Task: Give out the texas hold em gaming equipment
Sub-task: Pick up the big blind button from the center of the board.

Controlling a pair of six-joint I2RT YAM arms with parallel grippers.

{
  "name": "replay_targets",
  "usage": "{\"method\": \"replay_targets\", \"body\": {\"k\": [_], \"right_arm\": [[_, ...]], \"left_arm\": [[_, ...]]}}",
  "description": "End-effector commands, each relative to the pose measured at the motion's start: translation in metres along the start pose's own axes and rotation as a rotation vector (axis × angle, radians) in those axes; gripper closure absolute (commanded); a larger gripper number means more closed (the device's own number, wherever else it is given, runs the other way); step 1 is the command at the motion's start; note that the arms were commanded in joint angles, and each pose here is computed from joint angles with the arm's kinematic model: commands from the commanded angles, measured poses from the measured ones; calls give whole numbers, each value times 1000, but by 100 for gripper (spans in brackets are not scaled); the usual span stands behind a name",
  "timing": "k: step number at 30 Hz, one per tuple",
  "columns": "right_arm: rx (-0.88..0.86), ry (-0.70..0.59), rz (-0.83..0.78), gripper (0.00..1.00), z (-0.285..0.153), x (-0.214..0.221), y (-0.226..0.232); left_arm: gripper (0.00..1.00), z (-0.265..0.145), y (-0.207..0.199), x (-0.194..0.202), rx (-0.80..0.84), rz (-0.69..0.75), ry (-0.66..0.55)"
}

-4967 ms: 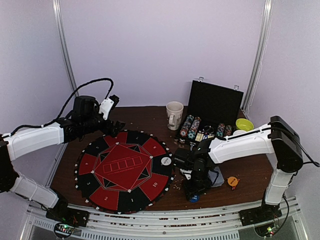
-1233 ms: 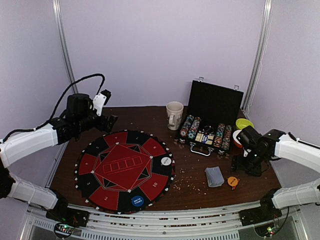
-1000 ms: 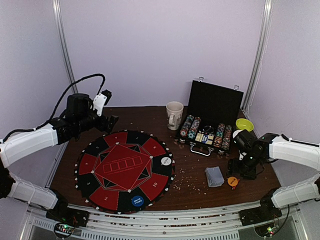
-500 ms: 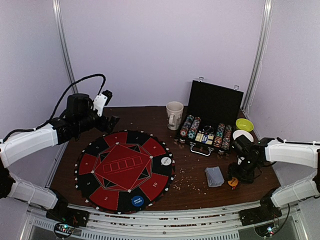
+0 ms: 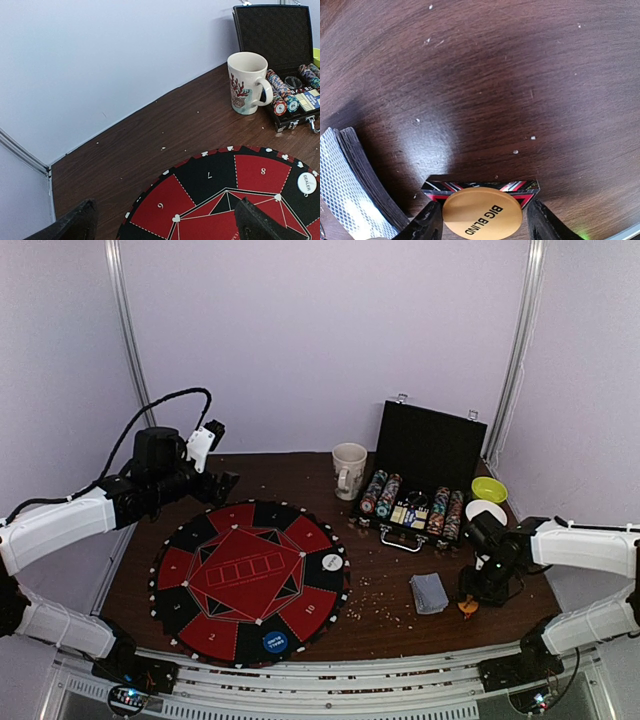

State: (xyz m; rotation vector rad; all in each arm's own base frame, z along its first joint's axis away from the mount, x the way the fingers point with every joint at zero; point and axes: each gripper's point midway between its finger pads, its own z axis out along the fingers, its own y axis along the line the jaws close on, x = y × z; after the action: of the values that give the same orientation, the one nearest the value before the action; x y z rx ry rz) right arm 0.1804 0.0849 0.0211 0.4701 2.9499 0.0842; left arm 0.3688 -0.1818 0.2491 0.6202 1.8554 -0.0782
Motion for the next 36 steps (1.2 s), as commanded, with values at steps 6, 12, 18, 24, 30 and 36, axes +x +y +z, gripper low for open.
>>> {"method": "replay_targets", "body": {"k": [6, 12, 18, 24, 30, 36], "right_arm": [[22, 21, 9, 44, 2, 10, -11], [14, 15, 14, 49, -1, 10, -11], [12, 18, 13, 53, -1, 11, -11], [19, 23, 9, 46, 0, 12, -13], [16, 29, -1, 42, 3, 13, -11], [15, 35, -2, 43, 6, 14, -12]], "left_arm": [[2, -2, 1, -15, 3, 10, -42], [2, -3, 0, -15, 5, 10, -44], [2, -3, 0, -15, 7, 10, -44], [2, -3, 1, -16, 6, 9, -46], [2, -3, 0, -16, 8, 8, -46], [2, -3, 0, -15, 8, 10, -44]]}}
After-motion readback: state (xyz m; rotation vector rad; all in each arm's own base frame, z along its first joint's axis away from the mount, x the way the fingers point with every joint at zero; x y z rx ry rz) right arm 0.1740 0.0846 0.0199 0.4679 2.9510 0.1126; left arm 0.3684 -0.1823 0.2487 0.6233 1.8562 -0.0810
